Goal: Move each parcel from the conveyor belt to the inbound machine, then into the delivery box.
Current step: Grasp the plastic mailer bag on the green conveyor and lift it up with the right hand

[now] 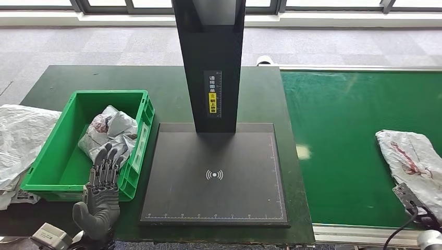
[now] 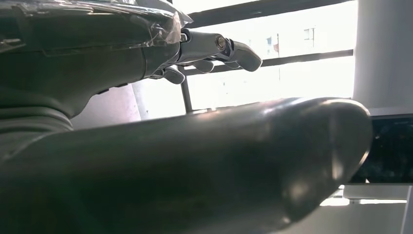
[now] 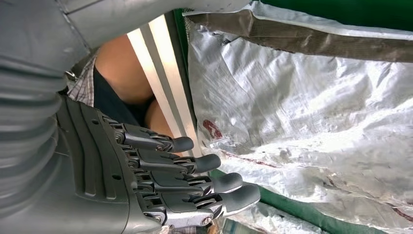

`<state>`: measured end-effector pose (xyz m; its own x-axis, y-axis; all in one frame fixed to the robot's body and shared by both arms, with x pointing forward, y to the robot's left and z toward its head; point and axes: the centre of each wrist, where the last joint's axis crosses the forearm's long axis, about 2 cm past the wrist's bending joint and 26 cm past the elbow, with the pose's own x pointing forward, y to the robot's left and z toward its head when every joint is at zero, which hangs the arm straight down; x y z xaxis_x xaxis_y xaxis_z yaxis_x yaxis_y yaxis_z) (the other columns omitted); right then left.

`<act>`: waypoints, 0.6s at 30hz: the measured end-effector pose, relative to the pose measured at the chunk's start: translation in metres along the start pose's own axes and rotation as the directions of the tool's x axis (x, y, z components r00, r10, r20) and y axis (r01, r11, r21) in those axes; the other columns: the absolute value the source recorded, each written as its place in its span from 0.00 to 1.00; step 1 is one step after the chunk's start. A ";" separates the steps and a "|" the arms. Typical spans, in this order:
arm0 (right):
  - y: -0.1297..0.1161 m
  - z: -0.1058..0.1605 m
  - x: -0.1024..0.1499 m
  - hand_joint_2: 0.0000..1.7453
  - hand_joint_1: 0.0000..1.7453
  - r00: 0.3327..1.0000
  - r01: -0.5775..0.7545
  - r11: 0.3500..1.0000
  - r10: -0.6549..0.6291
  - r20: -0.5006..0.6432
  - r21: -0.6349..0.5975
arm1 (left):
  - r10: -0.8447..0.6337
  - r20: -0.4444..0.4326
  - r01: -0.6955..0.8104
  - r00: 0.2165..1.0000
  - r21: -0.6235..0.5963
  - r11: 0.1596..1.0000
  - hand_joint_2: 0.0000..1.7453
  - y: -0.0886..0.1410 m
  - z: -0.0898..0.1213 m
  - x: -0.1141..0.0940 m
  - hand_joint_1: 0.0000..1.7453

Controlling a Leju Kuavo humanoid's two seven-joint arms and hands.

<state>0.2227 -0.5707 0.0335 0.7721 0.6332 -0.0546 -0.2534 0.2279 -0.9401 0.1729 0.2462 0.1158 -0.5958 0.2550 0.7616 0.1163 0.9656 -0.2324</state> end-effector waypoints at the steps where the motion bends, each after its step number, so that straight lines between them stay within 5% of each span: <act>1: 0.000 0.000 0.001 1.00 0.00 1.000 0.001 1.000 -0.001 0.003 -0.004 | -0.001 -0.001 0.001 1.000 0.000 1.000 0.00 0.000 0.000 0.000 0.00; 18: -0.009 -0.004 -0.001 1.00 0.00 1.000 -0.016 1.000 0.016 0.026 -0.014 | 0.009 -0.024 -0.008 1.000 0.006 1.000 0.00 -0.001 0.004 -0.005 0.00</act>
<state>0.2266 -0.5764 0.0401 0.7523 0.6560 -0.0610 -0.2574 0.2074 -0.9438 0.1724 0.2439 0.1094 -0.5753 0.2644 0.7740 0.1167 0.9632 -0.2422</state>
